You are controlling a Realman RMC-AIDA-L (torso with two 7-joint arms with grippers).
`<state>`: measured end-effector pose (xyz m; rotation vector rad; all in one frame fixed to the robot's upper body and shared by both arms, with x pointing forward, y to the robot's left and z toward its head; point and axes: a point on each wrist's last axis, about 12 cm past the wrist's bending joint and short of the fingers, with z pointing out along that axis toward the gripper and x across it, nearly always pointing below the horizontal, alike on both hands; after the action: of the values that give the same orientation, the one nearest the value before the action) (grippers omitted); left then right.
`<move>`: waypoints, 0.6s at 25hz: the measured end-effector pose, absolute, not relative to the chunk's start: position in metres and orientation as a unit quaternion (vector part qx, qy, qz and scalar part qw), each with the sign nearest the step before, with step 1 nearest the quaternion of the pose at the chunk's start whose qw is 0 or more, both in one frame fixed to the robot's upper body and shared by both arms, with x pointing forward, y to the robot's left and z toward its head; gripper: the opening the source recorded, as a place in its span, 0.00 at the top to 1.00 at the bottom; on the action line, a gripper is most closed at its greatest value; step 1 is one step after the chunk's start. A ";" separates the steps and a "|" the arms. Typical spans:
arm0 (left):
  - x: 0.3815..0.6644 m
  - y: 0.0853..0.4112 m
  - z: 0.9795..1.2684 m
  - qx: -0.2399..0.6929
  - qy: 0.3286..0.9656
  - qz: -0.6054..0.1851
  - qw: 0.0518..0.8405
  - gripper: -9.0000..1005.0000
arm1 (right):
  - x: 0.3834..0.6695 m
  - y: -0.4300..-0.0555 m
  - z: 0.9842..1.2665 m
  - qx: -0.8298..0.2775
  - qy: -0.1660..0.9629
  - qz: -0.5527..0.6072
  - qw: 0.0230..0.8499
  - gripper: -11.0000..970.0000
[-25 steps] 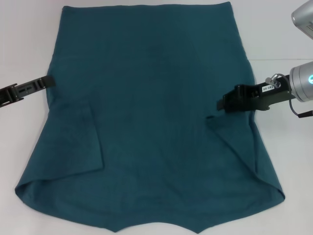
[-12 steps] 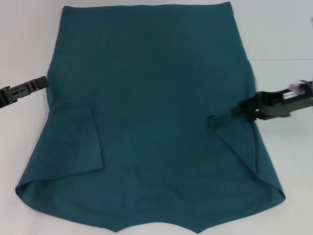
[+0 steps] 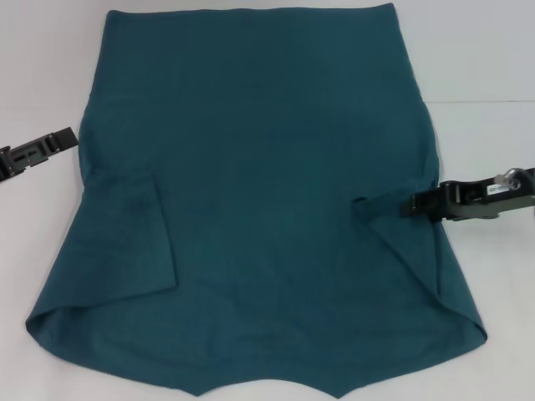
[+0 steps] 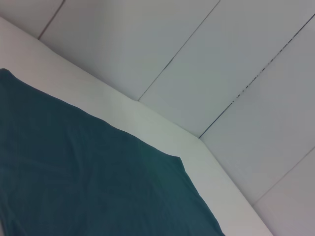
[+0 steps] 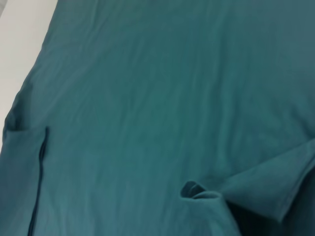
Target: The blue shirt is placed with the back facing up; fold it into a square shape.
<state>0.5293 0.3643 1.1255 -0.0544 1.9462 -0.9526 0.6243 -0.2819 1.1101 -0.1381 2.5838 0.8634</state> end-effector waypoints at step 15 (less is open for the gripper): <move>0.522 0.375 1.124 -0.061 0.805 -0.402 0.432 0.09 | 0.608 -0.269 1.116 -0.079 0.897 0.399 0.173 0.38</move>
<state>0.5222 0.3751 1.1242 -0.1522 2.0074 -1.0031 0.6076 -0.2691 1.1159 -0.2239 2.5459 1.1310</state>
